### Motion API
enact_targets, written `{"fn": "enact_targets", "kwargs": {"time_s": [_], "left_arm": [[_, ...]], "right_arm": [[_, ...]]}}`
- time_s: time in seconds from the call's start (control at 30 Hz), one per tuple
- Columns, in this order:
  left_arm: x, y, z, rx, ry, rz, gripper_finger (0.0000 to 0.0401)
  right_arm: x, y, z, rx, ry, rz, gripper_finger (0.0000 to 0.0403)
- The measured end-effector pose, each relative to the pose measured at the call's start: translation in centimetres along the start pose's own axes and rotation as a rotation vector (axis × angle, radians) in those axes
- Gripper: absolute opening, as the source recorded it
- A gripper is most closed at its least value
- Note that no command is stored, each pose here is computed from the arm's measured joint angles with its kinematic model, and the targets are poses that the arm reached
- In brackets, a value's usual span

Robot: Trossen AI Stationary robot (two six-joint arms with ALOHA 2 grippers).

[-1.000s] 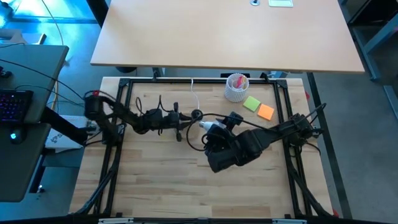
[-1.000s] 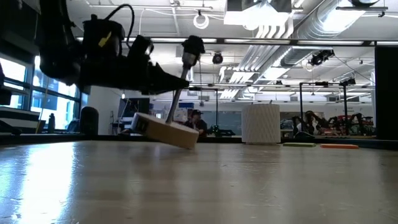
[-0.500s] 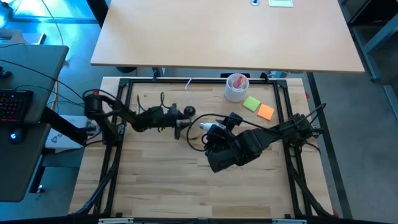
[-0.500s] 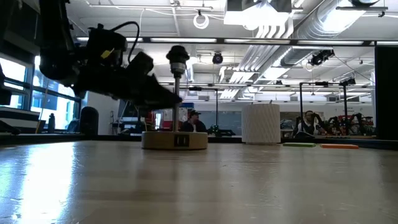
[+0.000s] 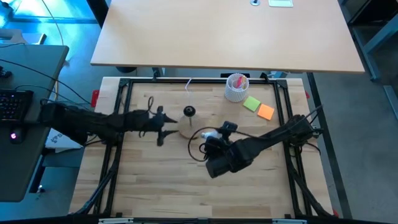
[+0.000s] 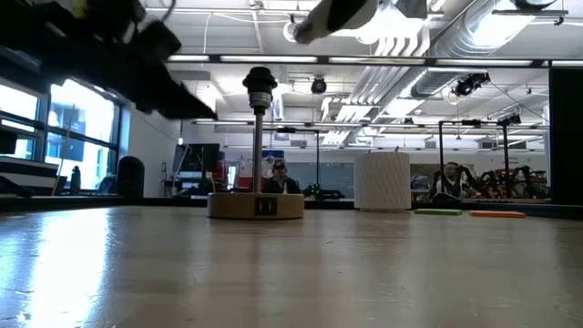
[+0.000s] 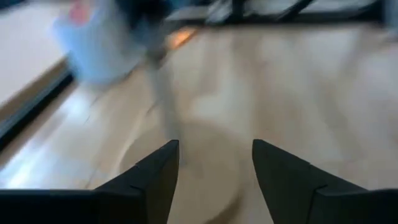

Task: Screw lightbulb
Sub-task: Insert the light bulb into the lamp

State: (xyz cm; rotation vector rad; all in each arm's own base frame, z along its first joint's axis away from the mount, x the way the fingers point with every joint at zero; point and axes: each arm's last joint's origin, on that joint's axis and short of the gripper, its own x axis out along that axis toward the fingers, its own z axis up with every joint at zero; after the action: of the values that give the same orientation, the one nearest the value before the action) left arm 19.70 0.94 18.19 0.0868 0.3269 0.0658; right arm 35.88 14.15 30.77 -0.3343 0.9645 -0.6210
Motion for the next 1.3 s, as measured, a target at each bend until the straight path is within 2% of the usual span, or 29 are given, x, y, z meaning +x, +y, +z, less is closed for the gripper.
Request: {"fn": "enact_targets", "kwargs": {"time_s": [0.13,0.23,0.37,0.5,0.7,1.3], "left_arm": [[-0.9,-3.3,1.0,0.055,-0.085,-0.145,0.019],[-1.0,-5.6,1.3,0.073,-0.13,-0.158,0.0188],[-1.3,-7.4,2.0,0.059,-0.237,-0.177,0.0187],[-1.5,-7.6,2.6,-0.053,-0.299,-0.195,0.0187],[-1.2,-7.2,2.8,-0.161,-0.305,-0.164,0.0187],[1.3,-8.0,1.7,-0.198,-0.358,-0.191,0.0187]], "right_arm": [[1.4,2.6,0.7,0.049,-0.129,0.094,0.0263],[2.3,4.0,1.7,0.044,-0.252,0.189,0.0263],[2.8,4.4,2.2,0.017,-0.321,0.202,0.0263],[2.9,4.2,2.2,0.018,-0.316,0.201,0.0263],[2.9,4.2,2.2,0.017,-0.316,0.201,0.0263],[2.8,4.1,2.6,0.018,-0.348,0.177,0.0263]]}}
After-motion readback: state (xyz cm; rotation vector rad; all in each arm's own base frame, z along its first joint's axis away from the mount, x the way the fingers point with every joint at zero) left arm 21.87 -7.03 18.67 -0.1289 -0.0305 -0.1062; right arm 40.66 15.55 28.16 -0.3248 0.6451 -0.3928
